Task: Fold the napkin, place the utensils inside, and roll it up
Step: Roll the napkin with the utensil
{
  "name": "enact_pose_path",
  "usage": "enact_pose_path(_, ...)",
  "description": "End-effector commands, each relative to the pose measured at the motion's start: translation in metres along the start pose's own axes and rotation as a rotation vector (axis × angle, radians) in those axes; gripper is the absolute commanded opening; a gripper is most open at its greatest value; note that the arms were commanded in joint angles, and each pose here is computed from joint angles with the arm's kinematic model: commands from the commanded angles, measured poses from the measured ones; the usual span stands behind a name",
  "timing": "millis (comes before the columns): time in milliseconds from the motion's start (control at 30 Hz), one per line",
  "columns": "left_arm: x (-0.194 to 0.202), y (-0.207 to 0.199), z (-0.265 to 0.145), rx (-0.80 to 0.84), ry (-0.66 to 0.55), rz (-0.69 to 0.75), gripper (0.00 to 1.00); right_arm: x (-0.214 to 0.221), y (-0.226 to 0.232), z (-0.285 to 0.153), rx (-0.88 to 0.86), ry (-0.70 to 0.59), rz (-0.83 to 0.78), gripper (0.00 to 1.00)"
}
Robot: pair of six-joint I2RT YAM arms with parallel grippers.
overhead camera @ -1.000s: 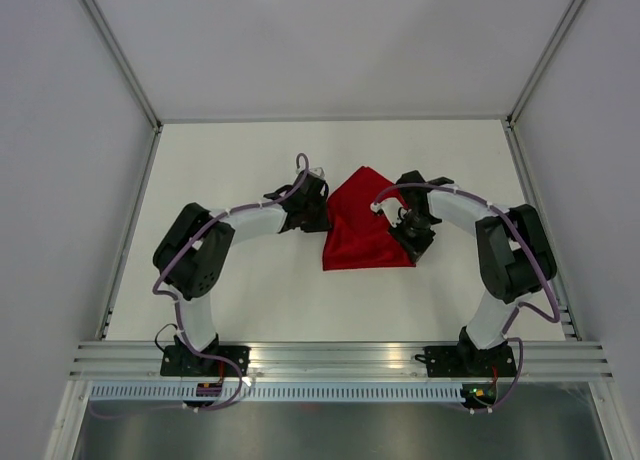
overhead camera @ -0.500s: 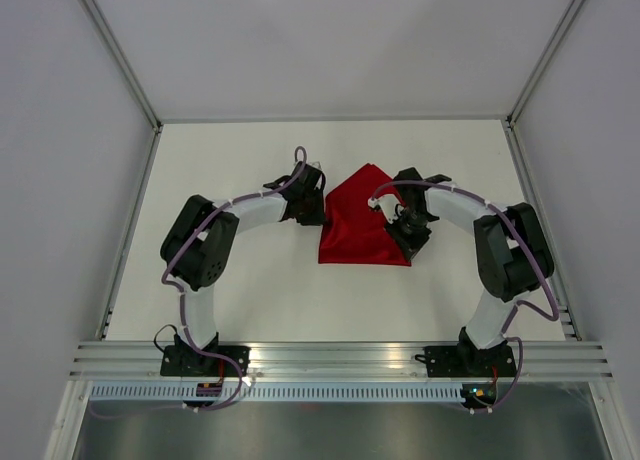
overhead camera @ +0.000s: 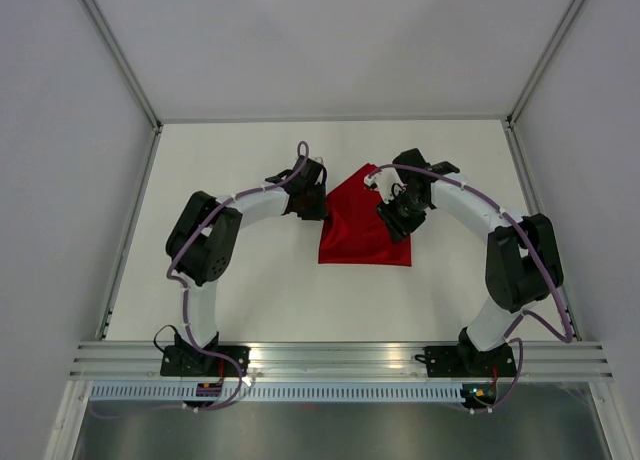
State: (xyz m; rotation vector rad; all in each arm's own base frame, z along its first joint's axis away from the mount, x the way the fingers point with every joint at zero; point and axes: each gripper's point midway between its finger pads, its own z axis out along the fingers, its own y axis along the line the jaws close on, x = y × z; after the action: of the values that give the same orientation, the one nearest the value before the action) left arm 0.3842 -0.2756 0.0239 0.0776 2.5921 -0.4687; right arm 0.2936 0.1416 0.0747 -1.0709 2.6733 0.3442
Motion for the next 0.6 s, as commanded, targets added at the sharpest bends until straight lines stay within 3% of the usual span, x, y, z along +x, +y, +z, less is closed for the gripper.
enact_pose_path(0, -0.008, -0.007, 0.003, 0.029, 0.016, 0.041, 0.31, -0.016, 0.013, -0.004, -0.039, -0.038, -0.020, 0.48)
enact_pose_path(267, -0.009, -0.009, 0.009, 0.028, 0.031, 0.040, 0.31, -0.020, 0.027, 0.025, -0.060, 0.014, -0.044, 0.53)
enact_pose_path(567, -0.009, -0.006, 0.016, 0.011, 0.038, 0.044, 0.37, 0.004, 0.022, 0.041, -0.034, 0.071, -0.027, 0.45)
